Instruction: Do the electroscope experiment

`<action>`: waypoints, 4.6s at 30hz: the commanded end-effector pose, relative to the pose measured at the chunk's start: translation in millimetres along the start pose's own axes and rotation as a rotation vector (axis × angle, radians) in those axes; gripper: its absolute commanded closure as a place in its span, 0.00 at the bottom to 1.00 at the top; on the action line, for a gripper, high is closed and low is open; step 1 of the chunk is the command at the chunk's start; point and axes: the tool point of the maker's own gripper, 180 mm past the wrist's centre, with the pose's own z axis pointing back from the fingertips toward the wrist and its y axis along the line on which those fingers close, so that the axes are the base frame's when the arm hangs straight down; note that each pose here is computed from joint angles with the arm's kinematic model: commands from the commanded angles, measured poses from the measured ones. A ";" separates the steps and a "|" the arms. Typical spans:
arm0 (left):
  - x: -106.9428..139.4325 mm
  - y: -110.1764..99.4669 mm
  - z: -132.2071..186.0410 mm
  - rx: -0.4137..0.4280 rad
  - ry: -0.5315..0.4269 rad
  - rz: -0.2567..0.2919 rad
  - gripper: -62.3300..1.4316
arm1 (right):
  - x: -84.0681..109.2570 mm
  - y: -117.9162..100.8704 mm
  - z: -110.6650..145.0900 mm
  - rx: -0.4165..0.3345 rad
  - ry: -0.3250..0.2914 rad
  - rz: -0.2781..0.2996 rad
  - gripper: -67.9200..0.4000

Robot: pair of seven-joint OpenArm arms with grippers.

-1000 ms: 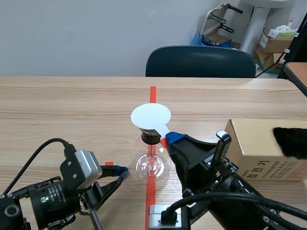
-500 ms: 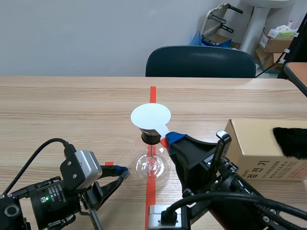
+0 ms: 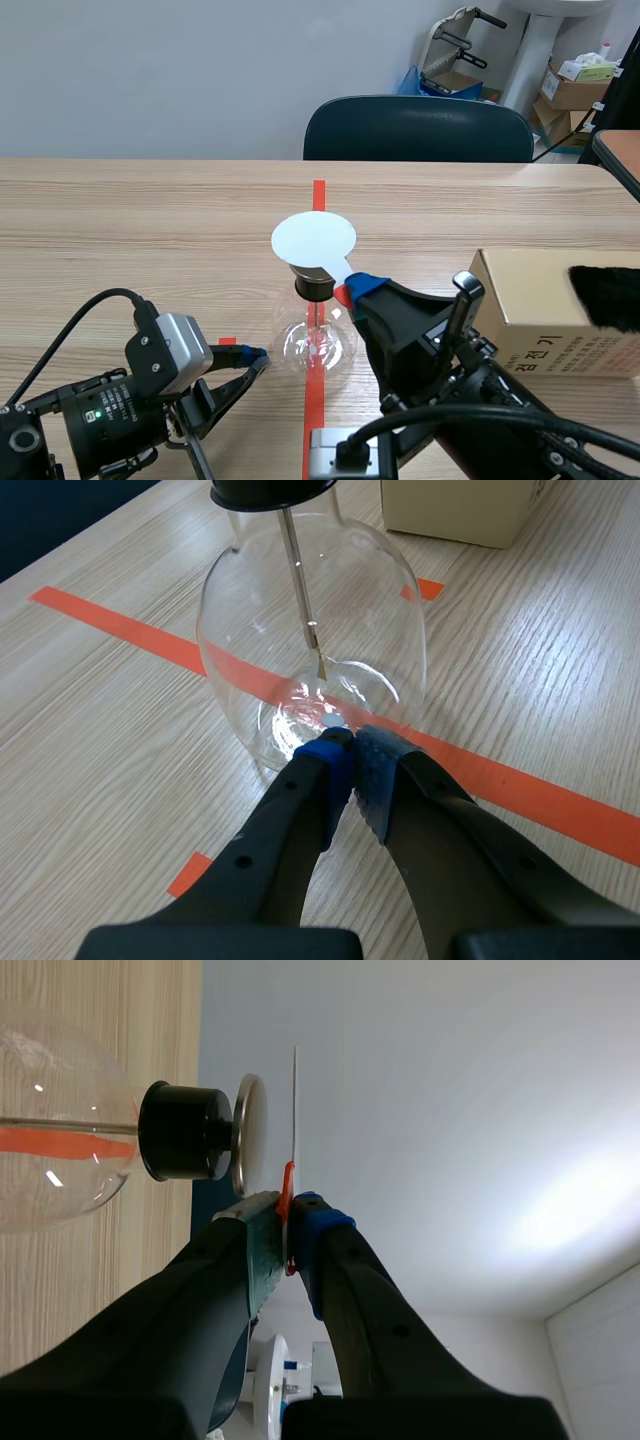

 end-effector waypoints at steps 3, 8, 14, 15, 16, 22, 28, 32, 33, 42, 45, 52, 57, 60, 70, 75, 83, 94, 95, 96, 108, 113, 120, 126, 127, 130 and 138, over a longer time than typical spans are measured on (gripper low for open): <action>11.5 4.5 -4.0 0.011 -0.040 -0.004 0.91 | -1.3 -7.9 0.4 -0.023 -0.010 0.026 0.97; 11.4 4.5 -3.9 0.010 -0.040 -0.004 0.91 | -1.3 -7.9 0.4 -0.023 -0.010 0.026 0.97; 11.4 4.5 -3.9 0.010 -0.040 -0.004 0.91 | -1.2 -7.9 0.4 -0.023 -0.011 0.026 0.97; 11.4 4.5 -3.9 0.010 -0.040 -0.004 0.91 | -1.2 -7.9 0.4 -0.023 -0.011 0.026 0.97; 11.4 4.5 -3.9 0.010 -0.040 -0.004 0.91 | -1.2 -7.9 0.4 -0.023 -0.011 0.026 0.97; 11.4 4.5 -3.9 0.010 -0.040 -0.004 0.91 | -1.2 -7.8 0.4 -0.022 -0.011 0.026 0.97; 11.4 4.5 -3.9 0.010 -0.040 -0.004 0.91 | -1.2 -7.8 0.4 -0.022 -0.011 0.026 0.97; 11.4 4.5 -3.9 0.010 -0.040 -0.004 0.91 | -1.3 -7.8 0.4 -0.022 -0.010 0.026 0.97; 11.4 4.5 -3.9 0.010 -0.040 -0.004 0.91 | -1.3 -7.8 0.4 -0.022 -0.010 0.026 0.97; 11.4 4.5 -3.9 0.010 -0.040 -0.004 0.91 | -1.3 -7.8 0.4 -0.022 -0.010 0.026 0.97; 11.3 4.7 -3.9 0.011 -0.039 -0.004 0.91 | -1.3 -7.8 0.4 -0.022 -0.010 0.026 0.97; 11.0 4.7 -3.9 0.011 -0.037 -0.004 0.91 | -1.4 -7.8 0.4 -0.022 -0.009 0.026 0.97; 10.9 4.7 -3.9 0.011 -0.037 -0.004 0.91 | -17.0 -7.1 1.0 -0.017 0.078 0.022 0.97; 10.9 4.7 -3.9 0.011 -0.037 -0.004 0.91 | -36.3 -3.8 3.5 0.001 0.185 0.013 0.97; 10.9 4.7 -3.9 0.011 -0.037 -0.004 0.91 | -90.2 -4.0 22.9 0.002 0.505 0.012 0.97; 10.8 4.7 -3.9 0.011 -0.037 -0.004 0.91 | -104.2 -4.3 31.5 0.001 0.596 0.013 0.97; 10.8 4.7 -3.9 0.011 -0.037 -0.004 0.91 | -110.3 -4.4 35.8 0.001 0.637 0.013 0.97; 10.8 4.7 -3.9 0.011 -0.037 -0.004 0.91 | -92.5 -4.1 24.1 0.002 0.519 0.013 0.97; 10.8 4.7 -3.9 0.011 -0.037 -0.004 0.91 | -88.6 -4.1 22.0 0.002 0.495 0.012 0.97; 10.8 4.7 -3.9 0.011 -0.037 -0.004 0.91 | -84.7 -4.0 19.9 0.002 0.470 0.012 0.97; 10.8 4.7 -3.9 0.011 -0.037 -0.004 0.91 | -20.2 -3.9 1.2 0.000 0.095 0.014 0.97; 10.8 4.7 -3.9 0.011 -0.037 -0.004 0.91 | -3.1 -3.7 0.3 0.001 0.000 0.014 0.97; 10.8 4.7 -3.9 0.011 -0.037 -0.004 0.91 | 4.5 -3.6 0.5 0.001 -0.043 0.014 0.97; 10.8 4.7 -3.9 0.011 -0.037 -0.004 0.91 | 4.7 -3.5 0.5 0.001 -0.044 0.014 0.97; 10.8 4.7 -3.9 0.011 -0.037 -0.004 0.91 | 4.7 -3.5 0.5 0.001 -0.044 0.014 0.97; 10.9 4.7 -3.9 0.011 -0.037 -0.004 0.91 | 4.6 -3.6 0.5 0.001 -0.043 0.014 0.97; 10.9 4.7 -3.9 0.011 -0.037 -0.004 0.91 | -13.4 -3.8 0.7 0.001 0.057 0.014 0.97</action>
